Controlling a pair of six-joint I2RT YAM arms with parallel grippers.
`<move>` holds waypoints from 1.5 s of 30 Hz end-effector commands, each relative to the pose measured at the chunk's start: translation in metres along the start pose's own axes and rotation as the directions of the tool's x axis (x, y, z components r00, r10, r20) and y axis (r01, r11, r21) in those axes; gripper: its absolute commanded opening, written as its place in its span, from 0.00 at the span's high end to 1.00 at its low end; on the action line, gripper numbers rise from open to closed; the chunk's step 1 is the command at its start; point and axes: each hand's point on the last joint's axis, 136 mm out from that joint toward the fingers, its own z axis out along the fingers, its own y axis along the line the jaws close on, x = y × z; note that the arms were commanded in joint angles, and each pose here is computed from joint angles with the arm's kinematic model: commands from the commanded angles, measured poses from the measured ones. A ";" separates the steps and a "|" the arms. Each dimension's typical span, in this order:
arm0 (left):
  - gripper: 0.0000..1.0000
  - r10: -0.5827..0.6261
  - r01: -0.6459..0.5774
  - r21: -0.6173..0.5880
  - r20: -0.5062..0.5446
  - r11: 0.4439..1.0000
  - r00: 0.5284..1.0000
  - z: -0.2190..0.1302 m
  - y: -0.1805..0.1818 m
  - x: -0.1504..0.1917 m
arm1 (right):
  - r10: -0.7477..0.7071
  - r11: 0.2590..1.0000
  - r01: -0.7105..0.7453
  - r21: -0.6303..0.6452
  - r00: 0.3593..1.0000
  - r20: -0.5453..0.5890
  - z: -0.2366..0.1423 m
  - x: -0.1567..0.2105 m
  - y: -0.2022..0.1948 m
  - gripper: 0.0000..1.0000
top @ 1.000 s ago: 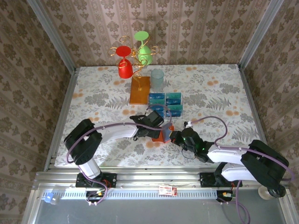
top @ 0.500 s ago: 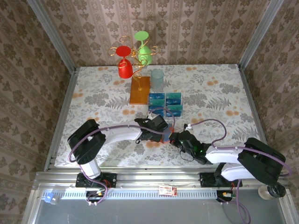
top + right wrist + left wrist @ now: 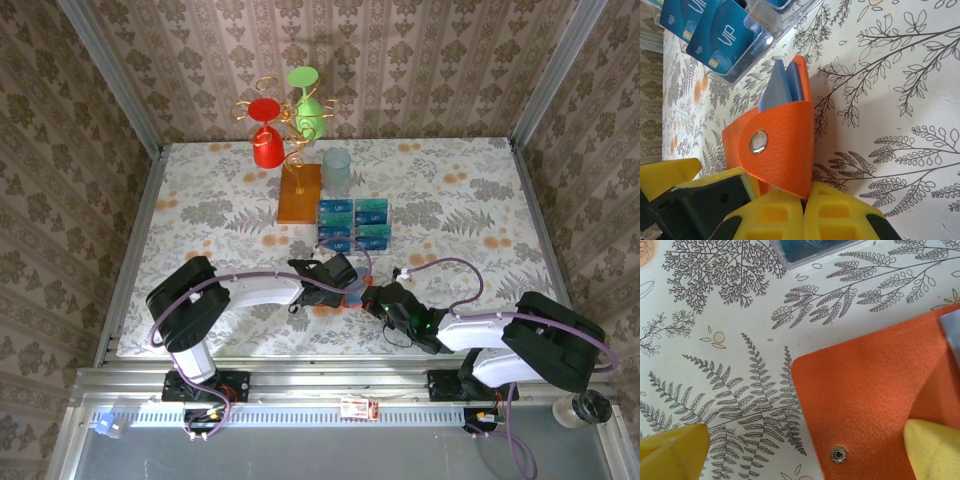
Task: Put the credit cards into the card holder
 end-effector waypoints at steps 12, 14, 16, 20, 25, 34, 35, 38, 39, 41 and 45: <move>0.00 -0.209 0.212 0.262 -0.042 0.942 0.977 -0.032 -0.016 -0.029 | -0.031 0.998 0.028 0.053 0.998 0.061 -0.009 -0.003 -0.007 1.00; 0.00 -0.255 0.246 0.326 -0.016 0.913 0.967 -0.046 -0.019 -0.043 | -0.050 0.997 0.046 0.058 0.997 0.067 -0.011 -0.005 -0.004 1.00; 0.00 -0.291 0.268 0.383 0.003 0.884 0.957 -0.060 -0.022 -0.055 | -0.063 0.996 0.059 0.063 0.995 0.075 -0.013 -0.006 -0.002 1.00; 0.00 -0.377 0.309 0.508 0.034 0.804 0.926 -0.088 -0.032 -0.079 | -0.072 0.996 0.067 0.061 0.994 0.079 -0.015 -0.007 0.000 1.00; 0.00 -0.492 0.366 0.661 0.006 0.655 0.870 -0.107 -0.053 -0.097 | -0.075 0.996 0.071 0.061 0.994 0.076 -0.013 -0.005 0.001 1.00; 0.00 -0.582 0.440 0.742 -0.082 0.506 0.809 -0.091 -0.088 -0.087 | -0.075 0.996 0.072 0.050 0.995 0.066 -0.007 0.000 0.005 1.00; 0.00 -0.586 0.446 0.744 -0.090 0.498 0.805 -0.088 -0.090 -0.086 | -0.077 0.996 0.073 0.051 0.995 0.066 -0.007 0.000 0.005 1.00; 0.00 -0.585 0.455 0.738 -0.101 0.498 0.805 -0.082 -0.092 -0.082 | -0.075 0.996 0.072 0.051 0.995 0.063 -0.006 0.001 0.005 1.00; 0.00 -0.583 0.456 0.735 -0.101 0.502 0.806 -0.082 -0.091 -0.081 | -0.076 0.996 0.072 0.051 0.995 0.065 -0.006 0.002 0.005 1.00; 0.00 -0.576 0.459 0.717 -0.098 0.524 0.811 -0.080 -0.089 -0.078 | -0.073 0.996 0.069 0.055 0.995 0.069 -0.006 0.001 0.004 1.00; 0.00 -0.551 0.461 0.666 -0.089 0.587 0.830 -0.075 -0.079 -0.068 | -0.067 0.996 0.063 0.058 0.995 0.073 -0.007 0.001 0.003 1.00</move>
